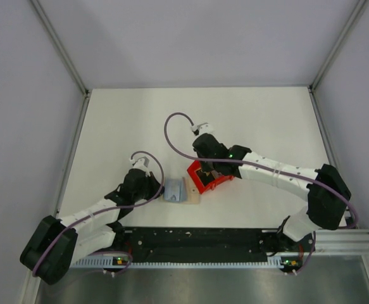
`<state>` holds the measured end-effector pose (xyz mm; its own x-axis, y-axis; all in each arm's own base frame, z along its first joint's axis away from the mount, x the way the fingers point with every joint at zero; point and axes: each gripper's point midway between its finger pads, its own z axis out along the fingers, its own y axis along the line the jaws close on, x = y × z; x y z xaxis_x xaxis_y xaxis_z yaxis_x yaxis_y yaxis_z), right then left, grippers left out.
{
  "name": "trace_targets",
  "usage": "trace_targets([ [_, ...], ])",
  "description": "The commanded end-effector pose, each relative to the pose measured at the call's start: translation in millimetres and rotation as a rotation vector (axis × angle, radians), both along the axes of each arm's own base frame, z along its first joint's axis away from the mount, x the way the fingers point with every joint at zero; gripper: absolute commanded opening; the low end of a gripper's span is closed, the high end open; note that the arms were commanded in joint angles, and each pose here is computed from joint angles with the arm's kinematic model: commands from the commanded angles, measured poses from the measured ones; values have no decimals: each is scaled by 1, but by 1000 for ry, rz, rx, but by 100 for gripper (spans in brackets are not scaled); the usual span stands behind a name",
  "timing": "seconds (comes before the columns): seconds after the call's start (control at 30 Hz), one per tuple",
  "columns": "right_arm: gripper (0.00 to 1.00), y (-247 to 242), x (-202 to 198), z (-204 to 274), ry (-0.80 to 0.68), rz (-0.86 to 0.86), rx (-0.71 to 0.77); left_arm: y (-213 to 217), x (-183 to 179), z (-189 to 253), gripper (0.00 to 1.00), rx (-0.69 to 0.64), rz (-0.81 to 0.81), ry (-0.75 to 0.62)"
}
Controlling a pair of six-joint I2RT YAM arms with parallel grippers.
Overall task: Put the credit cards into the card holder
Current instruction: Pick up the credit card from the storage box.
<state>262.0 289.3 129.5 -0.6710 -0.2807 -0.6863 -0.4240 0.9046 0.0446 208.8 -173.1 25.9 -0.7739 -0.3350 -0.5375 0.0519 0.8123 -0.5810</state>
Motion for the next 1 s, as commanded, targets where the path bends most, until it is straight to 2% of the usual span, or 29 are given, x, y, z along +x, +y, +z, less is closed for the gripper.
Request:
trace_targets([
  [0.0, 0, -1, 10, 39, -162, -189, 9, -10, 12, 21, 0, -35, -22, -61],
  [0.1, 0, -2, 11, 42, -200, -306, -39, -10, 12, 21, 0, -35, -18, -59],
  [0.2, 0, 3, 13, 40, -232, -349, -112, -9, 12, 20, 0, -29, -14, -55],
  [0.43, 0, 28, -1, 45, -222, -354, -42, -8, 12, 24, 0, -36, -2, -59],
  [0.7, 0, 64, -24, 38, -79, -275, 173, -4, 9, 45, 0, -66, 15, -104],
  [0.97, 0, 112, -48, 23, 64, -145, 404, -2, 0, 44, 0, -82, 8, -93],
])
